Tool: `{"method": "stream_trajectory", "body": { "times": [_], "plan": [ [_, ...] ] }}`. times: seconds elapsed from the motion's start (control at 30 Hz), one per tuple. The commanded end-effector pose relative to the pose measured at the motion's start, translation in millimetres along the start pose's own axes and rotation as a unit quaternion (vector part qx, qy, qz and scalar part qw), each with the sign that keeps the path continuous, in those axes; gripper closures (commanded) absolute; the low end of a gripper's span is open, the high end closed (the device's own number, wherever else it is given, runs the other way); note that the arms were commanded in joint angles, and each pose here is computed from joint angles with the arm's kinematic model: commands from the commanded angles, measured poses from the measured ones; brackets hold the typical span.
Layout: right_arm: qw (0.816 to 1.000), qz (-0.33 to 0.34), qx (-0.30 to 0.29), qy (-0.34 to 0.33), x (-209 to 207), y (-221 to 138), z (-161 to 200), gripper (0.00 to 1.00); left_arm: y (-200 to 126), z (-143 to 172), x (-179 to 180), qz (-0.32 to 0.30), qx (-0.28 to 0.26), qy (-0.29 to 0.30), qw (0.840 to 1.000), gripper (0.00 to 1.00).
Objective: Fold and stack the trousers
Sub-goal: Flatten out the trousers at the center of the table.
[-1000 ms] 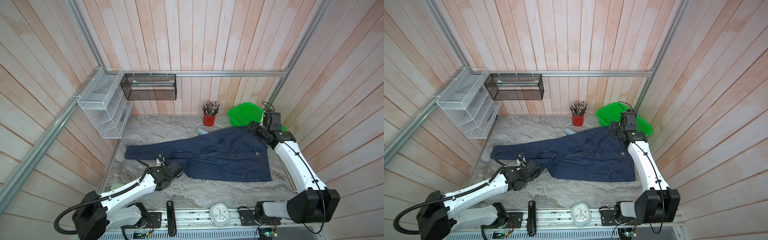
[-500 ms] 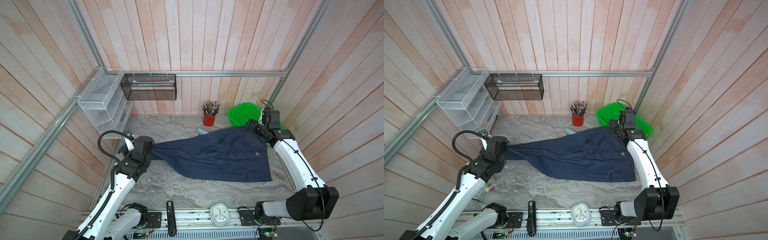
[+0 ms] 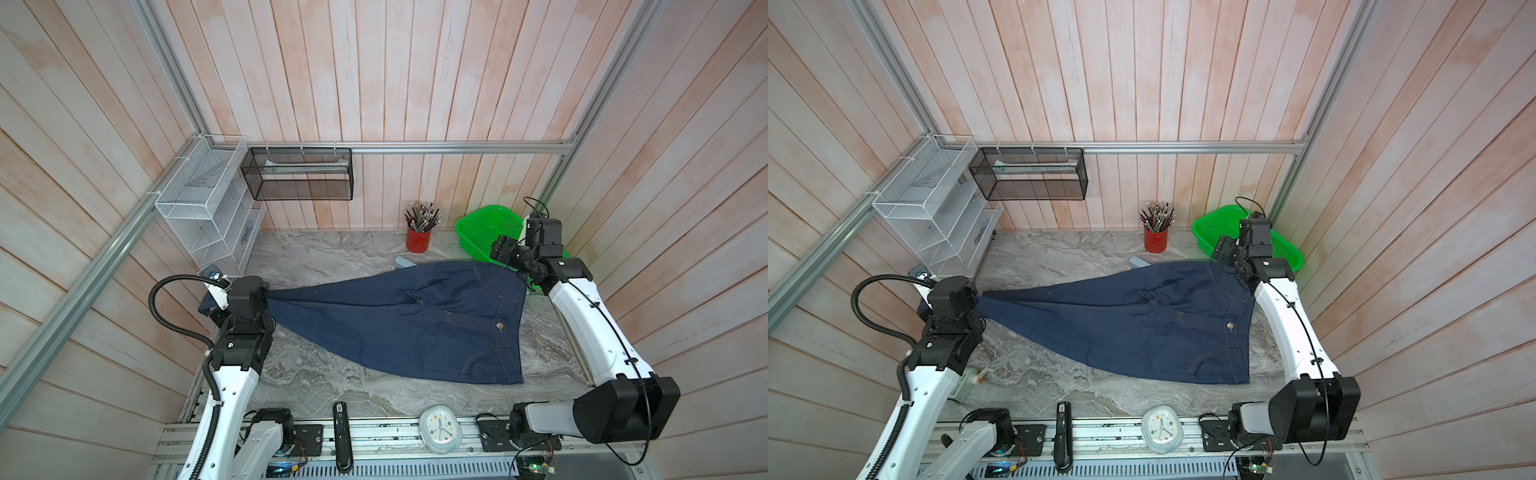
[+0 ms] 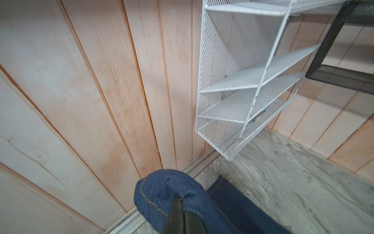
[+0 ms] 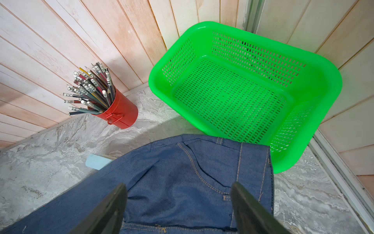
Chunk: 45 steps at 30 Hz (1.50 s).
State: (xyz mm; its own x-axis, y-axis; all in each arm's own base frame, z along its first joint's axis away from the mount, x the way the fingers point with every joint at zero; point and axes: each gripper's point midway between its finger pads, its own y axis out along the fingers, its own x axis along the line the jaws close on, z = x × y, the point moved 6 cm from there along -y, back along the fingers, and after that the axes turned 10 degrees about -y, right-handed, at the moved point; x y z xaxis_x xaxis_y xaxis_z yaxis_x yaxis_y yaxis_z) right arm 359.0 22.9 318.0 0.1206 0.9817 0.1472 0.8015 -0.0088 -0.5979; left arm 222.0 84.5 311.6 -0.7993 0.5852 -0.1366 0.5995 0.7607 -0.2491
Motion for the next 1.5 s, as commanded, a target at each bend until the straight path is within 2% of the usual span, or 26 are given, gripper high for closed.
{"method": "stream_trajectory", "body": {
  "times": [0.0, 0.13, 0.33, 0.43, 0.5, 0.57, 0.63, 0.73, 0.8, 0.87, 0.93, 1.03, 1.1, 1.2, 1.33, 1.47],
  "plan": [
    [1.0, 0.001, 0.005, 0.003, -1, -4, 5, 0.18, 1, 25, 16, -0.03, 0.024, -0.005, 0.999, 1.0],
    [1.0, -0.003, 0.015, 0.002, 1, 3, 9, 0.18, 8, 50, 17, -0.039, 0.058, -0.01, 0.997, 0.98],
    [1.0, 0.004, 0.027, 0.005, -3, 2, 16, 0.18, 10, 41, 18, -0.066, 0.052, -0.001, 0.996, 0.59],
    [0.999, 0.016, 0.037, 0.018, -8, 1, 22, 0.16, 12, 31, 23, -0.079, 0.041, -0.006, 0.996, 0.33],
    [0.998, 0.016, 0.051, 0.038, -13, 2, 30, 0.16, 11, 22, 23, -0.082, 0.033, -0.004, 0.996, 0.24],
    [0.993, 0.048, 0.08, 0.071, -22, 5, 42, 0.17, 9, 12, 17, -0.061, 0.031, 0.0, 0.998, 0.23],
    [0.988, 0.044, 0.129, 0.076, -21, 11, 60, 0.18, 8, 8, 5, -0.016, 0.051, -0.003, 0.999, 0.23],
    [0.973, 0.032, 0.209, 0.092, -14, 18, 99, 0.2, 6, 18, -23, 0.076, 0.135, -0.011, 0.988, 0.28],
    [0.961, 0.037, 0.256, 0.099, -9, 19, 129, 0.21, 2, 36, -41, 0.122, 0.207, -0.005, 0.971, 0.33],
    [0.952, 0.04, 0.287, 0.102, 1, 18, 159, 0.22, -9, 66, -59, 0.166, 0.283, 0.007, 0.944, 0.39],
    [0.944, 0.034, 0.31, 0.103, 13, 17, 185, 0.22, -24, 97, -74, 0.207, 0.344, 0.017, 0.916, 0.39],
    [0.93, 0.045, 0.348, 0.106, 24, 20, 218, 0.23, -37, 140, -80, 0.225, 0.427, 0.008, 0.876, 0.41],
    [0.918, 0.059, 0.377, 0.106, 26, 25, 241, 0.22, -38, 160, -76, 0.215, 0.457, 0.0, 0.863, 0.41],
    [0.9, 0.082, 0.415, 0.108, 19, 32, 270, 0.22, -36, 180, -66, 0.187, 0.479, 0.014, 0.857, 0.42],
    [0.874, 0.158, 0.449, 0.101, -2, 36, 296, 0.22, -30, 200, -56, 0.156, 0.503, 0.017, 0.85, 0.41],
    [0.828, 0.253, 0.49, 0.105, -37, 34, 316, 0.21, -20, 213, -45, 0.134, 0.523, -0.01, 0.842, 0.39]
  ]
}}
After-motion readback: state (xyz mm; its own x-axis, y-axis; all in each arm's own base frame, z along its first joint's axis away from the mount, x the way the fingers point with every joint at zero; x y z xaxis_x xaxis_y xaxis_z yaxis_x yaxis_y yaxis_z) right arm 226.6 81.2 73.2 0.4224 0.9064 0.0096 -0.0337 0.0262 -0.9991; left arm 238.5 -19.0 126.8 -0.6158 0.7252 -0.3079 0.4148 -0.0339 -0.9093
